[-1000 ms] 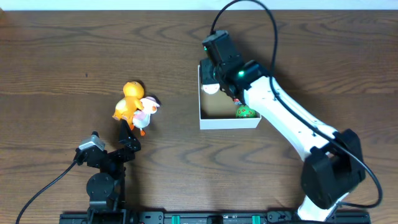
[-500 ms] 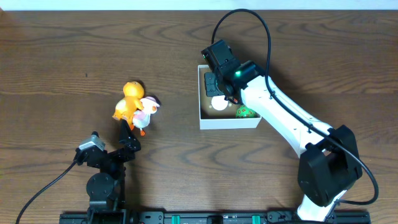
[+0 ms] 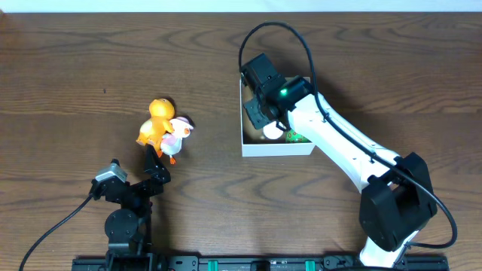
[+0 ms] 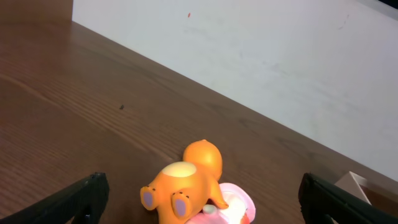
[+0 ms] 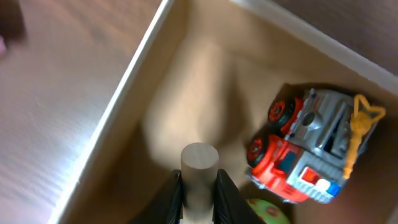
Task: Pack container
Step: 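Lower the lollipop toy into the box's left side and open the right gripper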
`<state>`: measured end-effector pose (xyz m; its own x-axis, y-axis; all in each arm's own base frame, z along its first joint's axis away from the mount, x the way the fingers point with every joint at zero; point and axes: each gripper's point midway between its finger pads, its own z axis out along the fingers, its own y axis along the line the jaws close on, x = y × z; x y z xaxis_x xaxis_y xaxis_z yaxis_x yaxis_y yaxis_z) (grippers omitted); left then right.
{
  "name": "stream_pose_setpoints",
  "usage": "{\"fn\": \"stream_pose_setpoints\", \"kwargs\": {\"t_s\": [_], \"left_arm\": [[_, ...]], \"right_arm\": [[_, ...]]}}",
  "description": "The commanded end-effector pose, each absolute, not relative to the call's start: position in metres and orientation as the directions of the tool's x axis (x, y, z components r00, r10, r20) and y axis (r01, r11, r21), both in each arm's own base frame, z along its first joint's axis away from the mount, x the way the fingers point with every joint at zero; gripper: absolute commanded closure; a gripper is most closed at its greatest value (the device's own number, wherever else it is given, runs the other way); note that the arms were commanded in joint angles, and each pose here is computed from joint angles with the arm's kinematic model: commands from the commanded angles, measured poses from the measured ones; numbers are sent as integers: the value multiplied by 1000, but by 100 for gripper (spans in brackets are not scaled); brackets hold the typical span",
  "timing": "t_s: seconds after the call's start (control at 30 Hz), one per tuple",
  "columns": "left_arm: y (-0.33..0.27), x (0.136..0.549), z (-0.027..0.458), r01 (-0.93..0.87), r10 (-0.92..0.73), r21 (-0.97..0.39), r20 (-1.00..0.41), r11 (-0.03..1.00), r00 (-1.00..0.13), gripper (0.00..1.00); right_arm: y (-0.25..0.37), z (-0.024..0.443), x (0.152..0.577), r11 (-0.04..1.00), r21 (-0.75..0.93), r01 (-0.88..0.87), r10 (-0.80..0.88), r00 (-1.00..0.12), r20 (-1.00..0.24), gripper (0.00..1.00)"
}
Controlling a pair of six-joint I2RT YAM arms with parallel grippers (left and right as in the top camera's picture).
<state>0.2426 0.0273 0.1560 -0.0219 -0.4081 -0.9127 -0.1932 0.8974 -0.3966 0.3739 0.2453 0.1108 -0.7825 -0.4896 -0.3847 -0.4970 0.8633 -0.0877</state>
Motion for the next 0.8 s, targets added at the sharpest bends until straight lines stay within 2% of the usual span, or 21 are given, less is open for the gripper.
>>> {"fn": "stream_pose_setpoints", "kwargs": {"t_s": [0.0, 0.17, 0.4, 0.63, 0.73, 0.77], "left_arm": [[29, 242, 137, -223, -394, -370, -916, 902, -74, 2], [29, 242, 137, -223, -394, -370, -916, 902, -74, 2], [29, 242, 137, -223, -394, -370, -916, 902, -74, 2], [29, 242, 137, -223, -394, -370, -916, 902, -74, 2], [29, 242, 137, -223, -394, -370, -916, 902, -74, 2], [29, 242, 137, -223, -394, -370, -916, 902, -74, 2]], "right_arm": [[248, 110, 373, 689, -192, -699, -714, -612, -340, 82], [249, 110, 373, 594, -230, -771, -795, -519, -314, 80], [266, 106, 357, 441, -164, -882, -870, -374, -322, 77], [265, 97, 345, 419, -120, -900, -879, -369, -303, 76], [265, 97, 346, 422, -120, -899, -877, -371, -304, 64], [265, 98, 347, 442, -115, -890, -867, -390, -311, 62]]}}
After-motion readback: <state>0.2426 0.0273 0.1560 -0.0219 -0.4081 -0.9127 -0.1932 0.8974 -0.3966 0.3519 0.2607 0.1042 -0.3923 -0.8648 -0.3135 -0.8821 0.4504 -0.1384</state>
